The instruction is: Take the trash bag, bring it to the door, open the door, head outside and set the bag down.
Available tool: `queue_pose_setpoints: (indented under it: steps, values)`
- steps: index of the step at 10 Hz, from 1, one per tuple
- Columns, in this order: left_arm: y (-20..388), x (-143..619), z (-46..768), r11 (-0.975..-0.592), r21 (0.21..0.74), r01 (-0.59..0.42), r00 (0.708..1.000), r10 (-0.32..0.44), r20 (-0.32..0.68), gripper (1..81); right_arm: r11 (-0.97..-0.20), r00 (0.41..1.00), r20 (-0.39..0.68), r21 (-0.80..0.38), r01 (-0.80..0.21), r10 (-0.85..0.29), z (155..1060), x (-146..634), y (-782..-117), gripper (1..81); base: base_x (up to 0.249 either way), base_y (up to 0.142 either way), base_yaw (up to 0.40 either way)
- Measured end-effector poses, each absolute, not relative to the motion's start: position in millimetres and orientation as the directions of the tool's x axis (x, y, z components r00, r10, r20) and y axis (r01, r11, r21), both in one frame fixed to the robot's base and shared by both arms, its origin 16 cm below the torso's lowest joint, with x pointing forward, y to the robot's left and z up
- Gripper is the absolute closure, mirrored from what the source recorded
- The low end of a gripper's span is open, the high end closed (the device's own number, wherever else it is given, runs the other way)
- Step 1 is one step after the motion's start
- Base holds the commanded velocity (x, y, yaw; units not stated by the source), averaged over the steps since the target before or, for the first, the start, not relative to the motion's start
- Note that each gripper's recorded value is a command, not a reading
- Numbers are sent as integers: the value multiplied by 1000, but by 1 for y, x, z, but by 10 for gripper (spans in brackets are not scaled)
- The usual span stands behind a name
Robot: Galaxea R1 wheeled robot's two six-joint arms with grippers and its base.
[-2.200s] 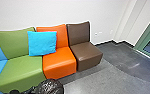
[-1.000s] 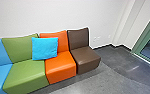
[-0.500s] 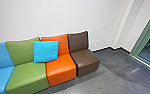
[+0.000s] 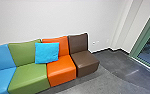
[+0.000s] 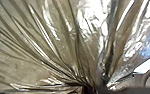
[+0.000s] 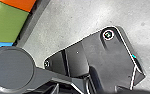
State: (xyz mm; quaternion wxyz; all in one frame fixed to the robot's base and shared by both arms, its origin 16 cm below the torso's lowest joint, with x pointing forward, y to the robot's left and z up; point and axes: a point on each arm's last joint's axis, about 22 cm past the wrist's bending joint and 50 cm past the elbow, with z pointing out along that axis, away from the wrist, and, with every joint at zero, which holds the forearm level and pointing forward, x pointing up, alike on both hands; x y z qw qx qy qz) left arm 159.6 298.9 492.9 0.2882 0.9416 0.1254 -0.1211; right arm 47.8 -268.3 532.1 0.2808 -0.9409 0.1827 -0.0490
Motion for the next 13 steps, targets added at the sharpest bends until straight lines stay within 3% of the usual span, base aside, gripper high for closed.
queue_pose_setpoints:
  steps: [2, 7, 13]
  values:
    - [312, 145, 494, -820, 479, 313, 937, 185, -296, 811, -782, 931, -34, -532, -325, -364, 531, 28, -264, 10, 0, 0, 0]
    - [302, 116, 495, -824, 467, 320, 933, 187, -309, 811, -791, 937, -64, -517, -326, -344, 532, -1, -256, 10, 0, 0, 0]
    - [289, 129, 517, -818, 514, 258, 964, 180, -197, 811, -794, 941, 49, -553, -253, -334, 535, 12, -249, 10, 0, 0, 0]
